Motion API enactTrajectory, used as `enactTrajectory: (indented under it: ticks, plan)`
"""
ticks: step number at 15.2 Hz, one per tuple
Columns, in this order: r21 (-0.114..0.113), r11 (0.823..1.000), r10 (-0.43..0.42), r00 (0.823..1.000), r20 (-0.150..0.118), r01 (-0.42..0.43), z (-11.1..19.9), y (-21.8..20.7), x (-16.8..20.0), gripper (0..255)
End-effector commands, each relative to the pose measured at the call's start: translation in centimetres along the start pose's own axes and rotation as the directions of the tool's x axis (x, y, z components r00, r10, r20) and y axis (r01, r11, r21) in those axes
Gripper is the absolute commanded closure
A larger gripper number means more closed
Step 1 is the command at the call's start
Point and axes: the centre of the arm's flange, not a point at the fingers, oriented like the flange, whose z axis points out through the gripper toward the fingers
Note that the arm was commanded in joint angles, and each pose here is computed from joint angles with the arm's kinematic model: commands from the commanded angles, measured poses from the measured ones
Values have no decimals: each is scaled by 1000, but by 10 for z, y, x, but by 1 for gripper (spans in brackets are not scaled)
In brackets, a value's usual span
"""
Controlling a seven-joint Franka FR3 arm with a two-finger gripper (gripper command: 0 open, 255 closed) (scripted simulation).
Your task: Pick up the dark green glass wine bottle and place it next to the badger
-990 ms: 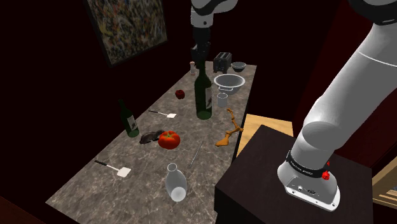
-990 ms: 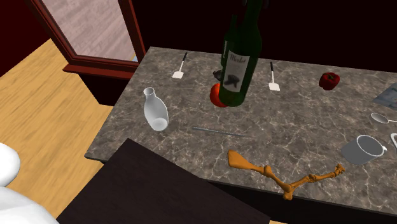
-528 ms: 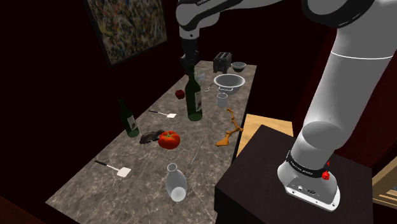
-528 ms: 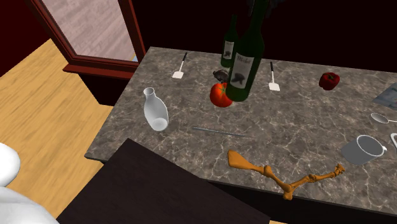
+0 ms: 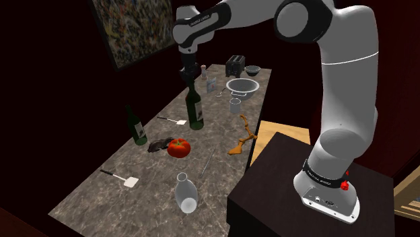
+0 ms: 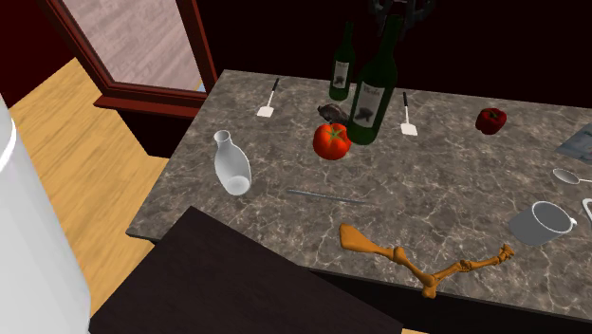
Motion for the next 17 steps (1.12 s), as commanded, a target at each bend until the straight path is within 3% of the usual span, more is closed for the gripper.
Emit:
enactTrajectory:
  ticks: [1, 10, 17]
  plan:
    - [0, 1000, 0, 1000, -1, 0, 17, 3, 20, 255]
    - [0, 1000, 0, 1000, -1, 0, 92, 19, 111, 255]
    - [0, 1000, 0, 1000, -1, 0, 127, 19, 114, 255]
